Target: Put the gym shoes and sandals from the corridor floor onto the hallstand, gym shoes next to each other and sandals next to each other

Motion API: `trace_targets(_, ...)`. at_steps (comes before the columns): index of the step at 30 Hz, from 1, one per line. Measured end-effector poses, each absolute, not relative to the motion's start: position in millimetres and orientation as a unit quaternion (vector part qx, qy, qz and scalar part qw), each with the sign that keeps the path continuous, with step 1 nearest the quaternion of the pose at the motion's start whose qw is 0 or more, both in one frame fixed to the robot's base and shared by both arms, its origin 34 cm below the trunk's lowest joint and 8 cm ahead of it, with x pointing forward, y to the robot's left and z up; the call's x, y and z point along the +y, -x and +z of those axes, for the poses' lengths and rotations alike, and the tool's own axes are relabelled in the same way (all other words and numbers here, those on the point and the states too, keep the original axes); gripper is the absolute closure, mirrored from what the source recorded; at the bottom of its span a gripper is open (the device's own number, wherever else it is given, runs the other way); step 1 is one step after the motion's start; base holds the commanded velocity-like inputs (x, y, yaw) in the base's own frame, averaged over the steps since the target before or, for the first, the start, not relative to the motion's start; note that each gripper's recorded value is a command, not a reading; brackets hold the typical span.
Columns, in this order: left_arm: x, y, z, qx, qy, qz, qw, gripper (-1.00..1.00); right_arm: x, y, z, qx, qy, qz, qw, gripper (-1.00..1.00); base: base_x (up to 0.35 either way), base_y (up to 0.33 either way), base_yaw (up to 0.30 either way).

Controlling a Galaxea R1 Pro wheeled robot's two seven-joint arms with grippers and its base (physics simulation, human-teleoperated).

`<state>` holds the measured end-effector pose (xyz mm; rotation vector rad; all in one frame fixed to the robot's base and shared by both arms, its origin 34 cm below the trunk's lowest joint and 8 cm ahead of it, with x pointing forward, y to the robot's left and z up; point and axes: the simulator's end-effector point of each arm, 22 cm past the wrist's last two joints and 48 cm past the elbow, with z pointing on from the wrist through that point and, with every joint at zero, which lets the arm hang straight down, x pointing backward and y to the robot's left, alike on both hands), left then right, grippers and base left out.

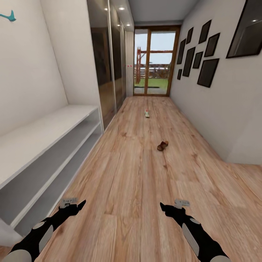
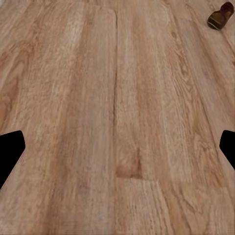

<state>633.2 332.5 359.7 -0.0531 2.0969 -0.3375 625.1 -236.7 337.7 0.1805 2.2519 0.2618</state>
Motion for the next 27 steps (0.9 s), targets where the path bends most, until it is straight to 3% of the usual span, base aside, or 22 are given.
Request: trace_targets(27, 330.7, -608.2, 330.0, 0.879, 0.035, -0.142, 0.453, -1.00, -233.1, -626.0, 339.0, 0.897, -0.068, 0.106, 0.423, -1.00, 0.347, 0.000, 0.000)
